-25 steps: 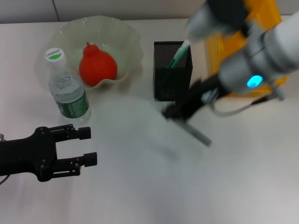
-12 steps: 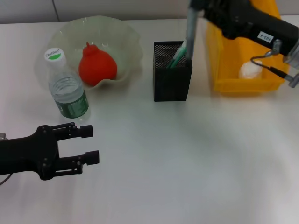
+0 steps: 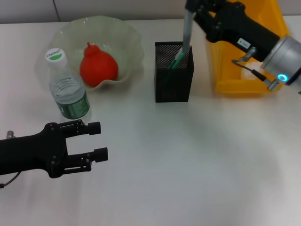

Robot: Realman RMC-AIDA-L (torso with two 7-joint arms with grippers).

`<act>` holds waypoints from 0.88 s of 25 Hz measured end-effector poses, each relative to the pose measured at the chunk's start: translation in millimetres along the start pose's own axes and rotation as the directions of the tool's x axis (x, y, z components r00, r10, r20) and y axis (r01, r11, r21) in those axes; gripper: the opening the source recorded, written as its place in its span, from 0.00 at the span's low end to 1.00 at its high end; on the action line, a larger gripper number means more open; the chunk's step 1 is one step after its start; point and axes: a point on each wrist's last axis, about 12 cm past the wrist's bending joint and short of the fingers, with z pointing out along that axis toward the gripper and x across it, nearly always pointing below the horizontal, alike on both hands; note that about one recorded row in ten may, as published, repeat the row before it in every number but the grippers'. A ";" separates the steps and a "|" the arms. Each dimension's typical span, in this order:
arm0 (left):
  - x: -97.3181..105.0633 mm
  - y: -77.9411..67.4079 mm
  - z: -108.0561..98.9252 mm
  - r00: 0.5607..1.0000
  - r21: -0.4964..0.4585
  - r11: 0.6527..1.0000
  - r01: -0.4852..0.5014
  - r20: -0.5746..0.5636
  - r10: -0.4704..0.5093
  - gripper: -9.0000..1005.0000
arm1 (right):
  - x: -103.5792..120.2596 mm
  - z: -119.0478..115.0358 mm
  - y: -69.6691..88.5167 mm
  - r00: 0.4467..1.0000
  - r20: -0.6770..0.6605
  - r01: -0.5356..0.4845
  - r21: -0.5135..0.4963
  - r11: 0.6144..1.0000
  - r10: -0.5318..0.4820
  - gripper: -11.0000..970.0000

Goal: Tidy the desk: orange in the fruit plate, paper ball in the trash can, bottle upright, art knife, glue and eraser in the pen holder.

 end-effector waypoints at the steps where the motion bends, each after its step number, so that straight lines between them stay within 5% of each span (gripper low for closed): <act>1: 0.1 -0.2 1.3 1.000 0.001 1.000 -0.008 0.007 0.008 0.74 | 1.1 0.9 0.5 1.000 -0.009 -0.001 -0.002 1.000 0.001 0.15; 10: -6.2 1.1 -3.7 0.999 -0.007 1.000 -0.023 0.045 0.023 0.74 | -8.1 -3.1 -0.5 0.999 -0.008 -0.046 -0.048 0.998 0.046 0.44; 15: -10.4 1.2 -7.7 0.997 -0.010 0.999 -0.034 0.067 0.034 0.74 | -22.3 -34.3 5.9 0.997 -0.075 -0.026 -0.187 0.982 0.012 0.55; 17: -11.7 0.8 -8.4 0.997 -0.003 0.999 -0.039 0.068 0.039 0.74 | -30.1 -54.4 13.0 0.993 -0.120 -0.019 -0.299 0.954 -0.018 0.64; 18: -11.7 -0.3 -8.0 0.997 0.010 0.999 -0.043 0.061 0.042 0.74 | -34.9 -75.2 20.8 0.984 -0.170 -0.026 -0.418 0.908 -0.050 0.68; 19: -11.6 -1.0 -7.6 0.998 0.021 0.999 -0.048 0.052 0.046 0.74 | -34.9 -75.2 20.8 0.984 -0.170 -0.026 -0.418 0.908 -0.050 0.72; 21: -12.0 -2.1 -7.6 0.998 0.042 0.998 -0.056 0.031 0.054 0.74 | -35.1 -97.2 31.6 0.964 -0.253 -0.076 -0.562 0.824 -0.084 0.77; 22: -12.0 -2.1 -7.6 0.998 0.042 0.998 -0.056 0.031 0.054 0.74 | -35.1 -97.2 31.6 0.964 -0.253 -0.076 -0.562 0.824 -0.084 0.77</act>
